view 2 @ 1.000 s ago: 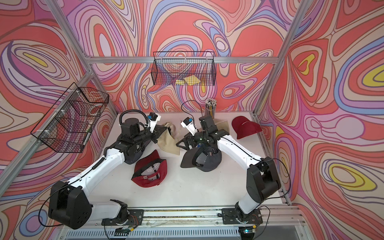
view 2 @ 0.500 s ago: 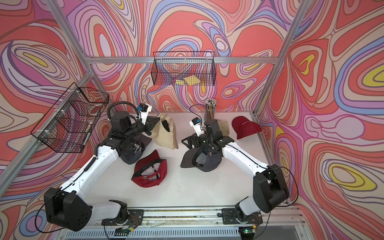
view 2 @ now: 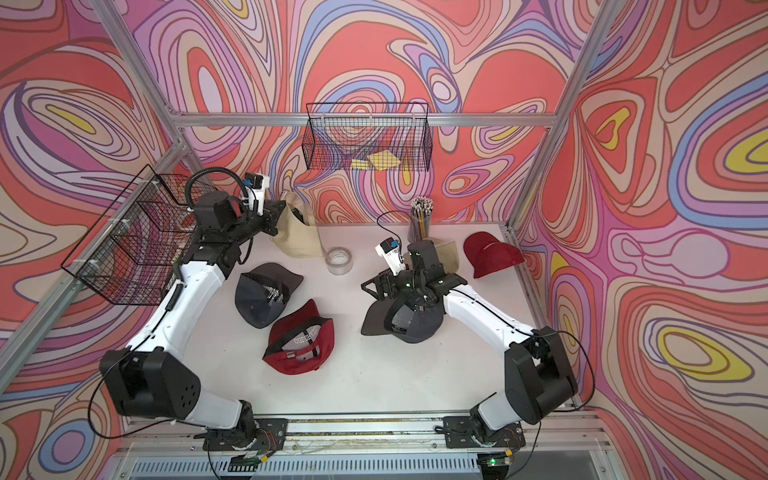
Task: Open the adjustable buckle of the baseball cap
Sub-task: Place the baseball cap at the center of the board.
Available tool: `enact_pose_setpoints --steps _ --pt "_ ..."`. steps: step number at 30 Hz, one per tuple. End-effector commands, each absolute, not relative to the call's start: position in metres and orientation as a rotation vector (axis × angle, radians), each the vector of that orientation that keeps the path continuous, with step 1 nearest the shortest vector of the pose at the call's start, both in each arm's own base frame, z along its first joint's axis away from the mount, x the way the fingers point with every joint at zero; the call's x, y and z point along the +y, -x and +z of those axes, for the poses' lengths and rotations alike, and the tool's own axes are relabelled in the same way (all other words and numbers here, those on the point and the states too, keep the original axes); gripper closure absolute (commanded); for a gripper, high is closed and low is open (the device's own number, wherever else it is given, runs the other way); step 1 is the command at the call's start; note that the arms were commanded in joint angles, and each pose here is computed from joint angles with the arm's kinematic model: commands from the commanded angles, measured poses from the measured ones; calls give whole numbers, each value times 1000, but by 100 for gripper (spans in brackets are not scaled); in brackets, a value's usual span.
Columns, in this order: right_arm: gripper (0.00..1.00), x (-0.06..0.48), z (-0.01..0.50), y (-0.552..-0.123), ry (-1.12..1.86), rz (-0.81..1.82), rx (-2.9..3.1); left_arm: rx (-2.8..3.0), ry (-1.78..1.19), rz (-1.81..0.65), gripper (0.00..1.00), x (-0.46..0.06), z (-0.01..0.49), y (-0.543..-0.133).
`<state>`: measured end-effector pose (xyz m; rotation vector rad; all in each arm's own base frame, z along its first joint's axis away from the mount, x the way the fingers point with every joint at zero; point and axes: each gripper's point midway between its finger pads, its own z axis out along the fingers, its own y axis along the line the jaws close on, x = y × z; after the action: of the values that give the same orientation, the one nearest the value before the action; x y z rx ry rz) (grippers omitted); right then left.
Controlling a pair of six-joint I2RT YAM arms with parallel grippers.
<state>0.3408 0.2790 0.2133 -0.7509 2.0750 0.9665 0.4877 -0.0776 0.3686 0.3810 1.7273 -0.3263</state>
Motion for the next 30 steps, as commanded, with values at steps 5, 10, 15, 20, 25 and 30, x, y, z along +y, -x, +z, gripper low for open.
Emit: enact_pose_setpoints --steps 5,10,15,20,25,30 --pt "17 280 204 -340 768 982 2076 1788 -257 -352 100 -39 318 -540" --pt "17 280 203 -340 770 978 2078 1880 -193 -263 48 -13 270 -549" --pt "17 279 199 -342 747 969 2096 1892 -156 -292 30 -7 265 -535" --pt "17 279 195 -348 706 968 2114 1941 -69 -382 34 -17 260 -507" --pt "20 280 185 -354 639 982 2169 2072 -9 -360 35 -40 238 -466" --pt "20 292 184 -350 500 1131 2278 2229 73 -313 38 -54 228 -429"
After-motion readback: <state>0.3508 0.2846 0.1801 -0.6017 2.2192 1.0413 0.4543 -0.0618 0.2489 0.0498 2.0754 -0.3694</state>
